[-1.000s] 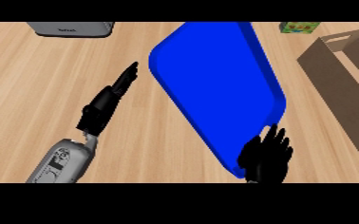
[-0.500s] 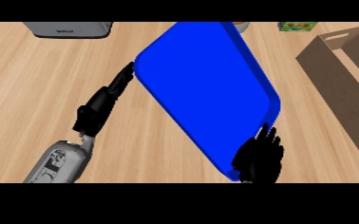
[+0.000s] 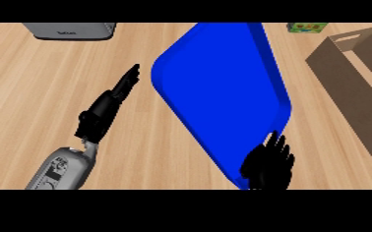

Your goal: Pick the lemon from the tray and place it in the cardboard box

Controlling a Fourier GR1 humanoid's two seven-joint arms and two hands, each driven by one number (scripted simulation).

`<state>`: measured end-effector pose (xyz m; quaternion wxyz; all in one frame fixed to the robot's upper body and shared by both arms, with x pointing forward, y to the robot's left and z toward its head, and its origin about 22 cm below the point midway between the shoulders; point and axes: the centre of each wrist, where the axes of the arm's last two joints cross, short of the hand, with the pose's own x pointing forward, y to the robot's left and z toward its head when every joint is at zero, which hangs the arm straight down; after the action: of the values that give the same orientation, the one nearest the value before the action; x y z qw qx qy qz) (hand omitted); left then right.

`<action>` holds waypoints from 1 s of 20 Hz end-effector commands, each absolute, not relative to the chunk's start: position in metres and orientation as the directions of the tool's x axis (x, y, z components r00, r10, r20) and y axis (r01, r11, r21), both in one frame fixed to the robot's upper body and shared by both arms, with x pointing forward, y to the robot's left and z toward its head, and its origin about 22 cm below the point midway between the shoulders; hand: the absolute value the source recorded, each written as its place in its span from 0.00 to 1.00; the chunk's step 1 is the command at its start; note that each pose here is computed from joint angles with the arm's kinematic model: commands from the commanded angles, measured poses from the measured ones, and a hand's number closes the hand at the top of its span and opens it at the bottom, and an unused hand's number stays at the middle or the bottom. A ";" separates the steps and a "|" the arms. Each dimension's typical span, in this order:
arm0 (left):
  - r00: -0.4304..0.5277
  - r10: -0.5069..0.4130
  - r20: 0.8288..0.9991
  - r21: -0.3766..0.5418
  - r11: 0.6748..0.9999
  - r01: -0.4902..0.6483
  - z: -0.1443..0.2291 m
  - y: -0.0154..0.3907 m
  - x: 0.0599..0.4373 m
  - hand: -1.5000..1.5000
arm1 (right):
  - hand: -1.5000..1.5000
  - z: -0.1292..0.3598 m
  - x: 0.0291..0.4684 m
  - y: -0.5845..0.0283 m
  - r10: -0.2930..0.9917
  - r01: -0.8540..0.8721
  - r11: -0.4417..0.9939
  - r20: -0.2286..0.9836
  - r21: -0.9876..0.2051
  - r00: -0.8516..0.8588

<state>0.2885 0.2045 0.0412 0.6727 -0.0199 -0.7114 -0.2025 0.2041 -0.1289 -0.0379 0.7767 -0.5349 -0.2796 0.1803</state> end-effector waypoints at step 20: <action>-0.052 -0.265 0.963 0.270 0.937 0.220 0.038 0.221 0.284 0.50 | 1.00 -0.044 0.218 -0.225 0.082 0.059 0.186 0.076 -0.981 0.994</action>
<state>0.2858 0.2086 0.0417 0.6785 -0.0077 -0.7084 -0.1940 0.2163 -0.1580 -0.0346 0.7397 -0.6007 -0.2440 0.1800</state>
